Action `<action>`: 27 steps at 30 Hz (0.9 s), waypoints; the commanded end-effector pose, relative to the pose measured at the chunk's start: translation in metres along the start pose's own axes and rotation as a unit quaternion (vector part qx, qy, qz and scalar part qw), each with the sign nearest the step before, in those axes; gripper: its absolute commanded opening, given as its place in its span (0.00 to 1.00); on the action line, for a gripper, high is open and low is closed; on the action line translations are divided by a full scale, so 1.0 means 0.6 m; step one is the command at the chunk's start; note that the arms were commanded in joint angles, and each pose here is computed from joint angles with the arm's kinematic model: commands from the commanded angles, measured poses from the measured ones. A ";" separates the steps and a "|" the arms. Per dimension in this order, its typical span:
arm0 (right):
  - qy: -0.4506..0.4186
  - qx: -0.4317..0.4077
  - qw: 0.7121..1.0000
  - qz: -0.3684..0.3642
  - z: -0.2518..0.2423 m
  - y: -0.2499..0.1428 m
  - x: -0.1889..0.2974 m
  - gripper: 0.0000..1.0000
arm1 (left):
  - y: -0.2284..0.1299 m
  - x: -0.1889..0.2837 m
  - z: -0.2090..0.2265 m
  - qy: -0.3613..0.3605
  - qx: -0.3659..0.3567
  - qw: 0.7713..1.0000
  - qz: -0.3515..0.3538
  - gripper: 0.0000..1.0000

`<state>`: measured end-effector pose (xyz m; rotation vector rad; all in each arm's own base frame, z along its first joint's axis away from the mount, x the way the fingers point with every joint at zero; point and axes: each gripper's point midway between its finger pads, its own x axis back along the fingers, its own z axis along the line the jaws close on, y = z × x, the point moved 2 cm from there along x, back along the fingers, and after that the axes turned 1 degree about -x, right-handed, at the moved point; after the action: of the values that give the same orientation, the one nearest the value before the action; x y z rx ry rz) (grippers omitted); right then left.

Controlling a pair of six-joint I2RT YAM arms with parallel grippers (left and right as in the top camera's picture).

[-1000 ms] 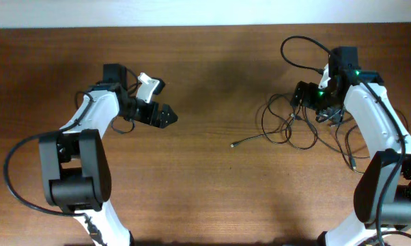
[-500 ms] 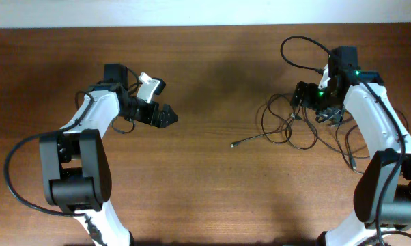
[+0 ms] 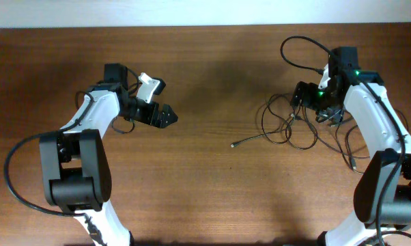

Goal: Untangle cables

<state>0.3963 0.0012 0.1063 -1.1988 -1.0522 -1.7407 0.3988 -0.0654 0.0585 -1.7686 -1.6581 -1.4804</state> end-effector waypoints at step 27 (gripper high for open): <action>-0.011 -0.003 1.000 0.008 -0.008 -0.003 -0.015 0.99 | -0.002 0.002 -0.002 0.000 0.002 1.000 -0.002 0.99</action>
<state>0.3964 0.0012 0.1057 -1.1996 -1.0515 -1.7399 0.3984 -0.0654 0.0582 -1.7692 -1.6576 -1.4791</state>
